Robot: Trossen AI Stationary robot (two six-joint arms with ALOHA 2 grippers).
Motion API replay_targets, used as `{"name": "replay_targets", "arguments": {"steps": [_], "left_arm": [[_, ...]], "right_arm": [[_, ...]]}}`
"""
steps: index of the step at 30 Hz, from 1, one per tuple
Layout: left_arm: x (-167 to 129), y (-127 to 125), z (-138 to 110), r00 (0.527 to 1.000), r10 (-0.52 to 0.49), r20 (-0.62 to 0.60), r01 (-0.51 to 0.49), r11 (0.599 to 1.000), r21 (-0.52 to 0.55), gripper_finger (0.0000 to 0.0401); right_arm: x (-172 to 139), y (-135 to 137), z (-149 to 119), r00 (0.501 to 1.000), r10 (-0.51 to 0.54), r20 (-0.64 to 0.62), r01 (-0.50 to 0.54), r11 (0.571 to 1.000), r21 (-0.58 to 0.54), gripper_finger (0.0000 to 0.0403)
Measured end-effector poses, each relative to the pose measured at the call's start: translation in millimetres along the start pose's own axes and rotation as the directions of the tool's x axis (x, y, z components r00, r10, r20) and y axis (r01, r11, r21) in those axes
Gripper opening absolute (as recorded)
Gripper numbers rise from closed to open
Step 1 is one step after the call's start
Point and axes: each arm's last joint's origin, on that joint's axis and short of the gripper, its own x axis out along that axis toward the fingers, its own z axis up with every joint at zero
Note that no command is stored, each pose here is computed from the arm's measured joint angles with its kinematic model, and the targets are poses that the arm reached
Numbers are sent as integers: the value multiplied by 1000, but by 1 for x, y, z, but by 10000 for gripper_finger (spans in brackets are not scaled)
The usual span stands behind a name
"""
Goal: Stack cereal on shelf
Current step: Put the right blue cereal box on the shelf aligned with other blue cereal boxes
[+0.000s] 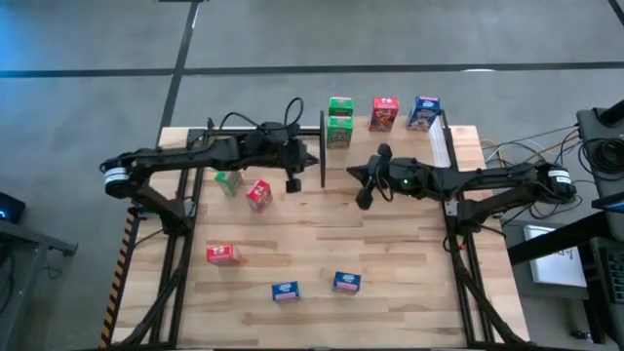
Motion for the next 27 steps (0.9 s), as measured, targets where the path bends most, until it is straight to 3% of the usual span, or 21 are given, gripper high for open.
{"name": "replay_targets", "arguments": {"steps": [7,15,27], "left_arm": [[-37,-20,-17,998,-10,61,13,999,-40,7],[-72,-37,-36,986,-4,165,18,996,-84,7],[-94,-57,-50,972,-44,233,68,993,-97,7]], "right_arm": [[-17,25,5,992,129,4,-129,990,49,9],[-30,53,26,972,220,-78,-212,972,102,9],[-37,96,61,895,248,-370,-186,963,195,9]]}}
